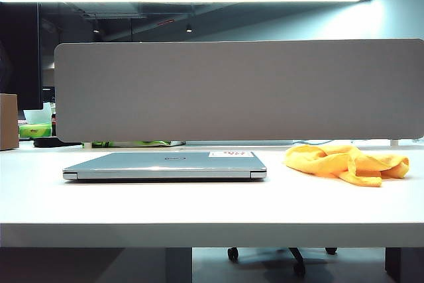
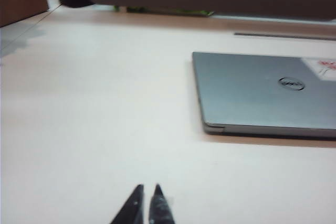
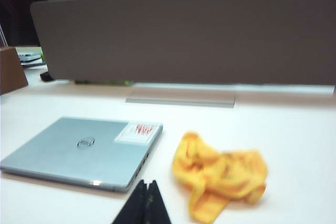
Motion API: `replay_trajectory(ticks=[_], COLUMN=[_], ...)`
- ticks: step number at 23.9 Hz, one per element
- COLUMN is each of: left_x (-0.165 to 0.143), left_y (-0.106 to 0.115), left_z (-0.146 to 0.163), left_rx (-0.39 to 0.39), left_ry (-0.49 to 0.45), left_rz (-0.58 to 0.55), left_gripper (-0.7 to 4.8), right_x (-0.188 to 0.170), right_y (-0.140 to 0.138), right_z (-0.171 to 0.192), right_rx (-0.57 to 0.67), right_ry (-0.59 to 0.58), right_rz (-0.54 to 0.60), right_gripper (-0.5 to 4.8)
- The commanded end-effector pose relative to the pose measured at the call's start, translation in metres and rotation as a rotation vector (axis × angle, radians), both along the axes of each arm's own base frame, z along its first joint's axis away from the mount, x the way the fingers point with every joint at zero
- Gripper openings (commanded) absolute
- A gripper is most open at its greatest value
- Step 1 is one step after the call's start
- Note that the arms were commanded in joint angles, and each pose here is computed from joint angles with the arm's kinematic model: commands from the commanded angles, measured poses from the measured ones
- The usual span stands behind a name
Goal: Pick up the rag and use it to wipe the water off the lid of the laptop on the table.
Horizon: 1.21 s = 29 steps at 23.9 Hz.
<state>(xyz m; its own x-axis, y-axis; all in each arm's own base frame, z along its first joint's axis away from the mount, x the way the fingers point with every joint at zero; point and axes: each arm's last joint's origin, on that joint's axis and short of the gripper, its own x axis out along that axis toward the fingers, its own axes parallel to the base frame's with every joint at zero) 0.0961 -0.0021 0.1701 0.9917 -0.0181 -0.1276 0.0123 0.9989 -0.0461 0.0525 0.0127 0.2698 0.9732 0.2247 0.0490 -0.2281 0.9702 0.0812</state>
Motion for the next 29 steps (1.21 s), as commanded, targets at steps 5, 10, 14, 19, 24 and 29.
replay_trajectory(ticks=[5, 10, 14, 19, 24, 29], left_x=[0.001, 0.0, 0.0, 0.0, 0.0, 0.0], left_y=[0.002, 0.002, 0.002, 0.002, 0.002, 0.002], left_z=[-0.001, -0.003, -0.002, -0.002, -0.002, -0.002], left_rx=[0.023, 0.022, 0.022, 0.022, 0.022, 0.022], left_ry=[-0.011, 0.006, 0.006, 0.006, 0.006, 0.006], left_rz=[0.071, 0.066, 0.066, 0.066, 0.066, 0.065], left_gripper=[0.19, 0.19, 0.19, 0.19, 0.19, 0.19], right_x=[0.017, 0.029, 0.036, 0.036, 0.038, 0.045], right_y=[0.005, 0.008, 0.009, 0.009, 0.006, -0.01], right_z=[-0.04, -0.072, -0.11, -0.119, -0.115, -0.101], right_rx=[0.076, 0.059, 0.037, 0.019, 0.002, 0.017], right_ry=[0.056, 0.128, 0.275, 0.323, 0.26, 0.024], right_rz=[0.006, 0.003, -0.006, -0.012, -0.061, -0.224], right_gripper=[-0.06, -0.05, -0.05, -0.05, -0.05, -0.05])
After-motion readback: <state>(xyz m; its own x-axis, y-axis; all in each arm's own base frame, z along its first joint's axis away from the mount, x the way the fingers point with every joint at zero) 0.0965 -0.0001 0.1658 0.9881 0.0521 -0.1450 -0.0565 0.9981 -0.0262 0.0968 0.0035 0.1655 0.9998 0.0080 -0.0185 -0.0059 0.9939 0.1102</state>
